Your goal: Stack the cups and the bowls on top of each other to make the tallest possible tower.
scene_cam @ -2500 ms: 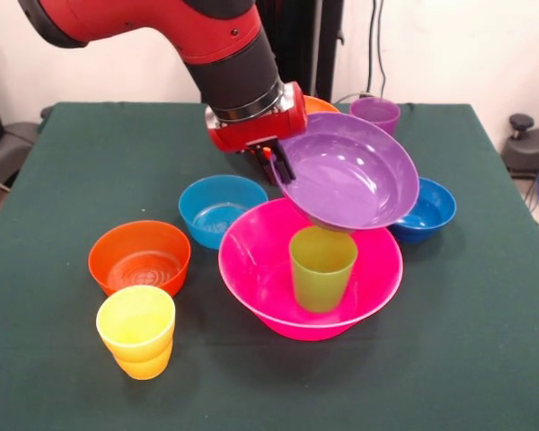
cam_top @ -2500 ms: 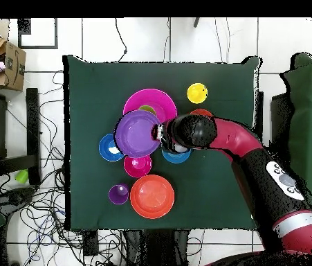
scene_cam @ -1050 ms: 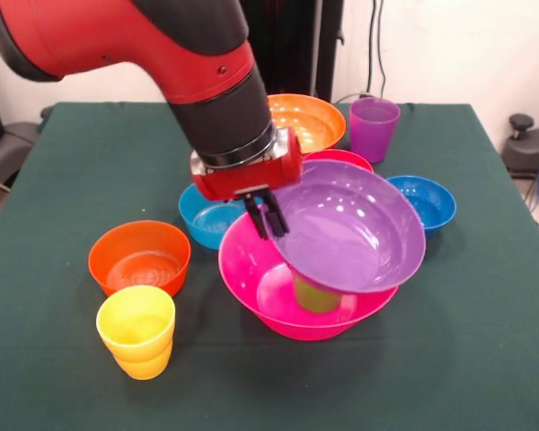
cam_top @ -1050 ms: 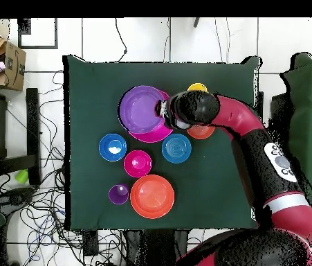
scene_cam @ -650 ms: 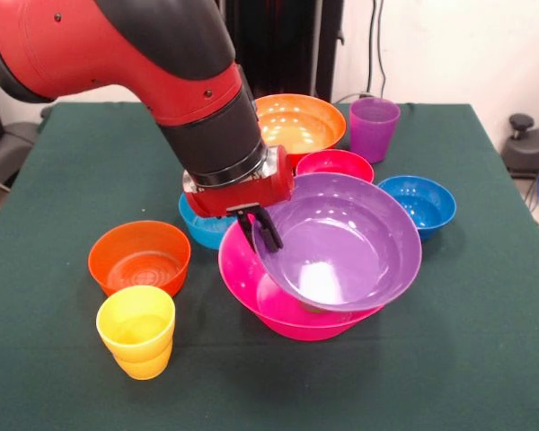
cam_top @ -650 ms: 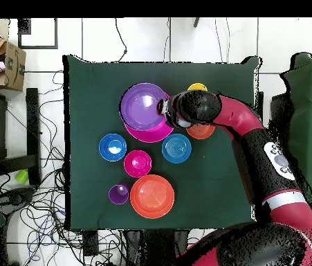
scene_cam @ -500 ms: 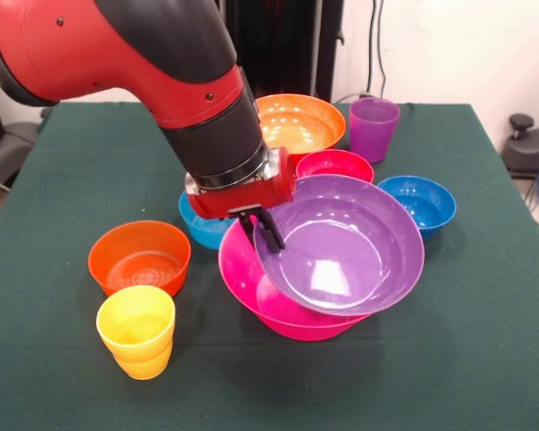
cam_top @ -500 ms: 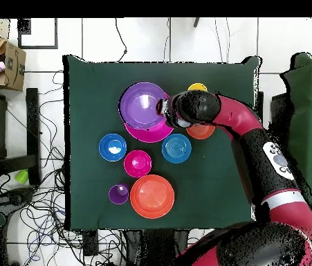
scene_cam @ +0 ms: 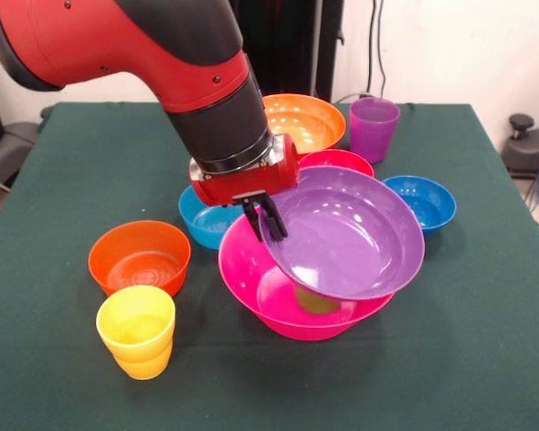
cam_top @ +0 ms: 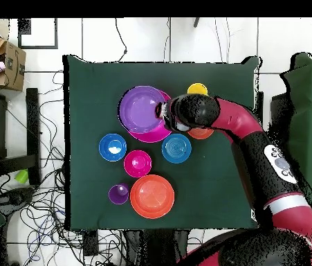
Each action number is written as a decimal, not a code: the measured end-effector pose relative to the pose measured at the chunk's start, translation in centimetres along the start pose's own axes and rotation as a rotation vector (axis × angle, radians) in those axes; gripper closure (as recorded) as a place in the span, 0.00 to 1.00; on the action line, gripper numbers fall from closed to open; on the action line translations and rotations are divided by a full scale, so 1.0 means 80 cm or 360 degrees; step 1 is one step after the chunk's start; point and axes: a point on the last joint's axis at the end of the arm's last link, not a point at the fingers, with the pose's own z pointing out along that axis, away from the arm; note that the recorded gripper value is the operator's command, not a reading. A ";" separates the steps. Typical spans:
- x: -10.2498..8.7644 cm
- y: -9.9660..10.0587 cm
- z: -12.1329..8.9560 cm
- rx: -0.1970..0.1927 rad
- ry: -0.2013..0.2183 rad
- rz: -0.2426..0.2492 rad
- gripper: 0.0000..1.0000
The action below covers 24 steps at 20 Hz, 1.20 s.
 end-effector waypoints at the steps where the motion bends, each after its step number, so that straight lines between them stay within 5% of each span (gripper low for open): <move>1: 0.003 -0.001 -0.001 0.0002 -0.0012 -0.0002 1.00; 12: 0.032 -0.011 0.000 -0.0008 -0.0014 0.0008 1.00; 24: 0.033 -0.011 0.005 -0.0017 -0.0019 0.0011 1.00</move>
